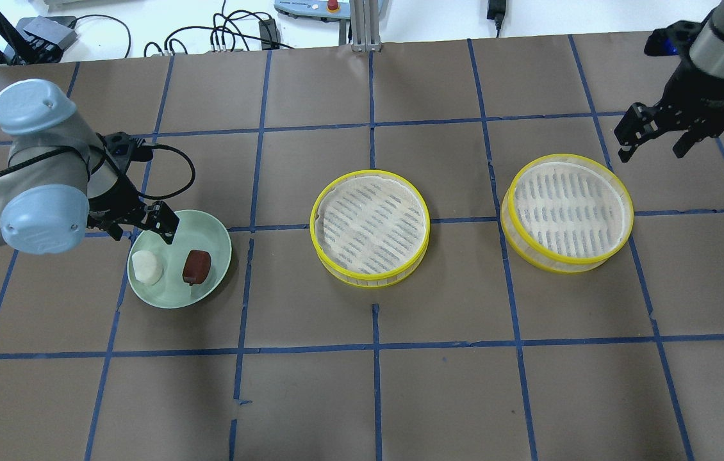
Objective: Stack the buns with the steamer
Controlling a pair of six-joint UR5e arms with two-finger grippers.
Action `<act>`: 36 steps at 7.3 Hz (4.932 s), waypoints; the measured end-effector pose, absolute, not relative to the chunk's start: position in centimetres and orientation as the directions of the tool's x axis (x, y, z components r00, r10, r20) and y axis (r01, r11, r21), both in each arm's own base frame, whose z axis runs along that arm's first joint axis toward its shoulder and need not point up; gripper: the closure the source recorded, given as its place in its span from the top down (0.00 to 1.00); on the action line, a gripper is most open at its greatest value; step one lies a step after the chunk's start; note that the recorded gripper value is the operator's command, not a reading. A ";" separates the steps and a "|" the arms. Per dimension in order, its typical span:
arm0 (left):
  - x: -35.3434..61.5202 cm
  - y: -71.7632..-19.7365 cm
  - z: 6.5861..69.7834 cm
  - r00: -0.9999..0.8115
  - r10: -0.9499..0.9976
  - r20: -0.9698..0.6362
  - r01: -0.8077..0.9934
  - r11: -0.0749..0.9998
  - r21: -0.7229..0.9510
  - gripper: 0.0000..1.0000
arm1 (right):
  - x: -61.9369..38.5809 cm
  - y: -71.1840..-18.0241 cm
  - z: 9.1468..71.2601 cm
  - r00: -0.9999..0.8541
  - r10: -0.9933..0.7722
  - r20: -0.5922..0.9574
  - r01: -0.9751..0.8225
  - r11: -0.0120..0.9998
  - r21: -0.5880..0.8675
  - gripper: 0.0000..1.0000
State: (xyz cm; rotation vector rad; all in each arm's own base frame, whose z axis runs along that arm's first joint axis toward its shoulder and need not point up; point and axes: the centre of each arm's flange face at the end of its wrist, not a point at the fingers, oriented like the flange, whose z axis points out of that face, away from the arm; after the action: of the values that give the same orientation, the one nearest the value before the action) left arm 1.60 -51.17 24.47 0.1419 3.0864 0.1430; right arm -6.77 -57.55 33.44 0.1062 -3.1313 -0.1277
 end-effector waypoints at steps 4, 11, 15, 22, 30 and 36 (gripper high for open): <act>3.6 -51.8 20.1 -0.996 0.082 -0.042 0.077 0.990 0.121 0.02 | -9.4 -57.9 23.4 -0.996 -0.087 0.009 -0.086 0.995 0.057 0.36; -4.8 -51.3 31.7 -0.998 -0.019 -0.055 -0.020 1.000 0.012 0.02 | -10.1 -57.5 23.7 -0.997 -0.072 0.008 -0.071 0.995 0.069 0.07; -23.7 -51.7 32.5 -0.981 -0.157 0.117 -0.162 0.986 -0.035 0.19 | -9.2 -58.4 30.6 -0.998 -0.062 0.003 -0.062 0.995 0.077 0.07; -17.9 -54.4 27.1 -0.993 0.069 -0.091 0.078 0.992 -0.099 0.98 | 7.3 -58.6 33.3 -0.999 -0.045 0.026 -0.044 0.999 0.026 0.07; -2.6 -47.9 21.0 -0.998 0.055 0.018 0.056 0.995 0.085 0.52 | 26.2 -53.8 29.3 -0.998 0.043 0.052 0.046 0.997 0.067 0.08; -5.1 -49.7 26.0 -1.000 -0.003 0.006 -0.003 0.999 0.032 0.12 | 27.8 -53.7 28.1 -0.998 0.019 0.053 0.022 0.998 0.051 0.99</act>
State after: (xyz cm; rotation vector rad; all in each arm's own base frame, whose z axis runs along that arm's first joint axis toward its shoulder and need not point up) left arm -5.15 -49.70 26.05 -0.0046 3.1470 0.0498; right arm 27.79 -53.71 28.07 -0.0320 -3.0882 -0.0803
